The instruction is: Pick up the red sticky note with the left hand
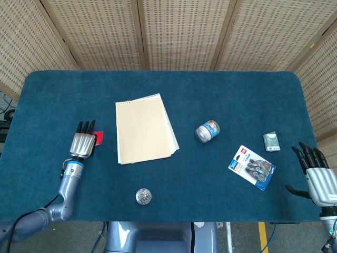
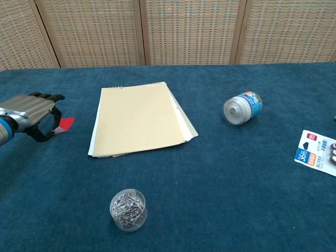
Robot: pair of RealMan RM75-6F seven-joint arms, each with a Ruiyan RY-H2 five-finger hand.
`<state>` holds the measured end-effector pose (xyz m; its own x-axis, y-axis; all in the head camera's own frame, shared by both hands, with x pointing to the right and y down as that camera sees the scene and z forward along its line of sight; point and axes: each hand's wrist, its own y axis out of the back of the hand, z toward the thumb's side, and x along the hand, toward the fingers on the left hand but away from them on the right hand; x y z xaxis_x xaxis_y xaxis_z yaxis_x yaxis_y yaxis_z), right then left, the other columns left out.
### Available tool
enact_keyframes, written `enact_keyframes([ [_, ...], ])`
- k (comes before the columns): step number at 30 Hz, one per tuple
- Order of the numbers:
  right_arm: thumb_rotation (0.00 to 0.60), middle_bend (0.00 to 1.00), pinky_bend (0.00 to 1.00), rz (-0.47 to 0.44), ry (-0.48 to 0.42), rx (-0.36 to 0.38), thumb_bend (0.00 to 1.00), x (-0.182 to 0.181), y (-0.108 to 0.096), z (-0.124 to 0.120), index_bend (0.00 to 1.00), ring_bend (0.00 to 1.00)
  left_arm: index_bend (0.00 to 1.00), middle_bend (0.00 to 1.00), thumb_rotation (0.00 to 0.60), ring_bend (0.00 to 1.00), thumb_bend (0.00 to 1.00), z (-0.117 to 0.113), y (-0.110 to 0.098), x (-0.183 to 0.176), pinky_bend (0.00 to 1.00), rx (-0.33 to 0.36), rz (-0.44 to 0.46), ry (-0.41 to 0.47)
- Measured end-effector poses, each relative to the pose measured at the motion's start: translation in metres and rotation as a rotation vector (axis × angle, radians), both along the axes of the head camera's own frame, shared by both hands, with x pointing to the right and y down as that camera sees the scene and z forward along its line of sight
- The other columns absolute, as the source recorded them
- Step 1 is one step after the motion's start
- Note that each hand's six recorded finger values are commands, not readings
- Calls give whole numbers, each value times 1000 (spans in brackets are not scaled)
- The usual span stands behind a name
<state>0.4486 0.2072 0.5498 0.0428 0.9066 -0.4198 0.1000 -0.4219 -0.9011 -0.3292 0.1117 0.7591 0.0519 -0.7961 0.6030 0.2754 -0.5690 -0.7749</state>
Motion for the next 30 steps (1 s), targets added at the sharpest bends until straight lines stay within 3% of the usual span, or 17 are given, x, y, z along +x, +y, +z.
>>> enact_keyframes([
  [14,600,0,0,0,-1,1,53,0,0,0,0,0,588,0,600,0,478,-7,-8,0,0,29,-7,10],
  [30,600,0,0,-4,1,-3,53,-1,0,0,0,0,591,0,600,0,478,-31,-33,1,0,109,-19,23],
])
